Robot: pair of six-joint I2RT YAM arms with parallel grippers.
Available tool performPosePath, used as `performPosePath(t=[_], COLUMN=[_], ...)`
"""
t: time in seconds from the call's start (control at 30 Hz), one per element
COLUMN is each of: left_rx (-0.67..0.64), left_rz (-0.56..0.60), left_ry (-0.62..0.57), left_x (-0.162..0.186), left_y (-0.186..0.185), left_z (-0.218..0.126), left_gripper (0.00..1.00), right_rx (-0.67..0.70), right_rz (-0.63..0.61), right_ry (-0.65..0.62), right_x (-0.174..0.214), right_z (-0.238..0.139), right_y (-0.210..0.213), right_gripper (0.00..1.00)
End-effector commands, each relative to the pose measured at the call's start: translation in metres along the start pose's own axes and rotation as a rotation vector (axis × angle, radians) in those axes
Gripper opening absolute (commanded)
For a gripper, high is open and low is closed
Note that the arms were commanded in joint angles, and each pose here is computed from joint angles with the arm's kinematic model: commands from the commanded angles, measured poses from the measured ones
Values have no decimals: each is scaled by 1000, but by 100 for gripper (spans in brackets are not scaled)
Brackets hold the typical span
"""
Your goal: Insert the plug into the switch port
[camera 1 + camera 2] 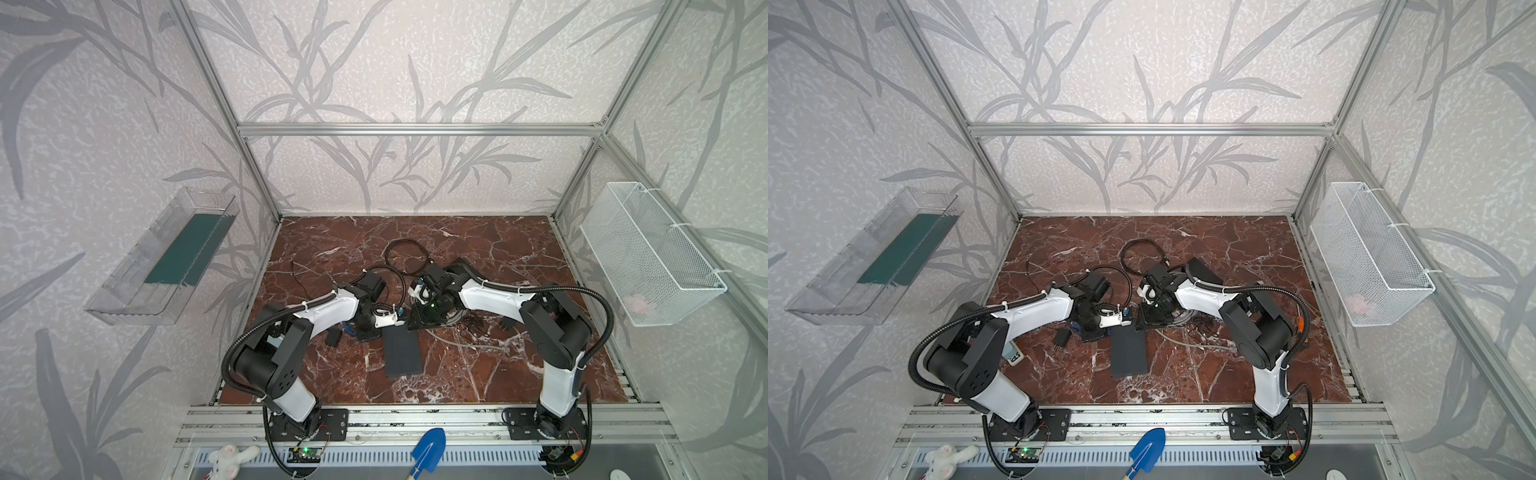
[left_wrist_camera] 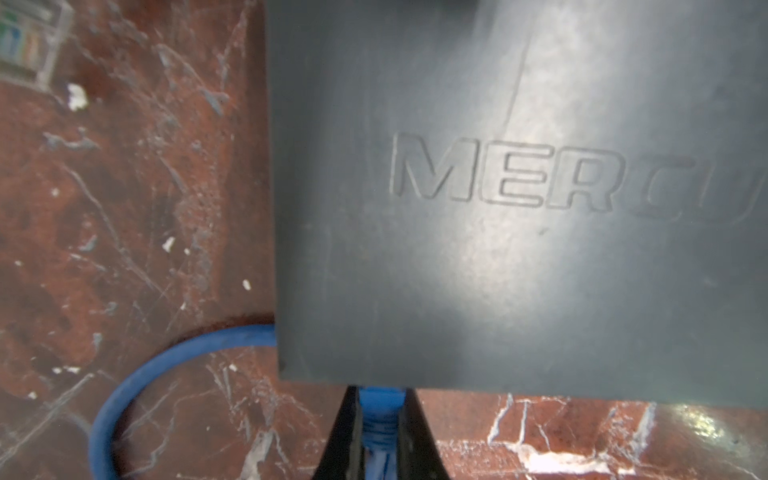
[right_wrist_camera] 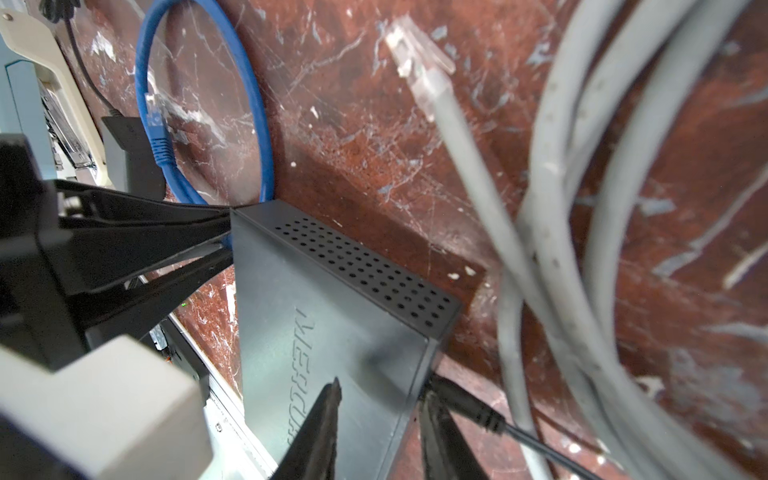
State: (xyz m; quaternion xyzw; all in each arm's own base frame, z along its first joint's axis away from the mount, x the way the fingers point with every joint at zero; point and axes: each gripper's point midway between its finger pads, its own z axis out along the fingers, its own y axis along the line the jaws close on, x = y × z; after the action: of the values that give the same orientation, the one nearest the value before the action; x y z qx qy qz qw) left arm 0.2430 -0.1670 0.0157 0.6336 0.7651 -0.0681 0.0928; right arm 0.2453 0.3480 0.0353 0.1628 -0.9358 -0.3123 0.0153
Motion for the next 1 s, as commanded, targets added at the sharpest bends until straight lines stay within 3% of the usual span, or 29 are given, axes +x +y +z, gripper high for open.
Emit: performPosePath(t=[0.0, 0.2, 0.37, 0.7, 0.97], left_rx=[-114, -231, -262, -214, -160], left_rz=[272, 195, 155, 92, 68], left_ry=[-562, -551, -394, -260, -190], left_x=[-148, -128, -97, -43, -28], left_y=[19, 28, 36, 28, 22], left_z=[-41, -47, -44, -53, -44], left_gripper=[0, 0, 8, 21, 26], right_rx=[-239, -242, -198, -142, -146], right_rz=[-239, -149, -139, -68, -58], right_ry=[37, -53, -58, -80, -91], right_x=[13, 1, 2, -2, -7], right_z=[55, 28, 20, 1, -5], right_y=[55, 36, 29, 3, -1], right_gripper=[35, 36, 37, 38, 38])
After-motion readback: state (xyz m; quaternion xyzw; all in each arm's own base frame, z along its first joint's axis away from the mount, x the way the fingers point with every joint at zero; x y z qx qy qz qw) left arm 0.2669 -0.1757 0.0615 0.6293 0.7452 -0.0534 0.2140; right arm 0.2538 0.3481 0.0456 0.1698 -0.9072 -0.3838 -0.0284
